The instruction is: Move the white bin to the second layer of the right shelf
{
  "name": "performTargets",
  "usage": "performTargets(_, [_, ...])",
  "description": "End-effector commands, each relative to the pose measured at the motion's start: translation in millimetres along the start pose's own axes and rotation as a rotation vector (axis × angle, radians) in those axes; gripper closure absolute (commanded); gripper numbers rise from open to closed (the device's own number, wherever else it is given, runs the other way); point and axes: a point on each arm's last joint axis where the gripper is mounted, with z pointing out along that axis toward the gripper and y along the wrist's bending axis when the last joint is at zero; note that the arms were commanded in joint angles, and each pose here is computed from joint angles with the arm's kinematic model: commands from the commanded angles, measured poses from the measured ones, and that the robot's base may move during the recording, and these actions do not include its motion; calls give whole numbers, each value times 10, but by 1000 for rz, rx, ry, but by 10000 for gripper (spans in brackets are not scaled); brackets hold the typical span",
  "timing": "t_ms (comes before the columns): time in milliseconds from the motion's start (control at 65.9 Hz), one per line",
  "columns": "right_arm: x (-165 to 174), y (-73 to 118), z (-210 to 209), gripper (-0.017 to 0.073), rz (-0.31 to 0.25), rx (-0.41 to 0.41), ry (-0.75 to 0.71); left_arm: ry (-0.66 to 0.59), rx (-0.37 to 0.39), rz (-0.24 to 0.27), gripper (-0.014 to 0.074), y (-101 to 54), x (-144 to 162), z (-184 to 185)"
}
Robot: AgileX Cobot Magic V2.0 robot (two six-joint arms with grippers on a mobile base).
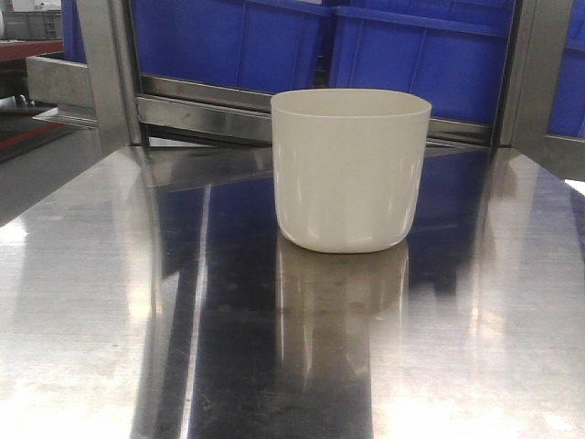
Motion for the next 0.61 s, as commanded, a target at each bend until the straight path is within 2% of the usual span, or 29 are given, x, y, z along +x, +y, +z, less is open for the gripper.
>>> performTargets(0, [-152, 2, -32, 511, -7, 0, -132, -65, 3, -5, 509, -3, 37, 6])
performTargets(319, [-158, 13, -43, 511, -8, -7, -64, -65, 3, -5, 509, -3, 37, 6])
performTargets(592, [-557, 54, -100, 511, -4, -20, -54, -65, 3, -5, 509, -3, 37, 6])
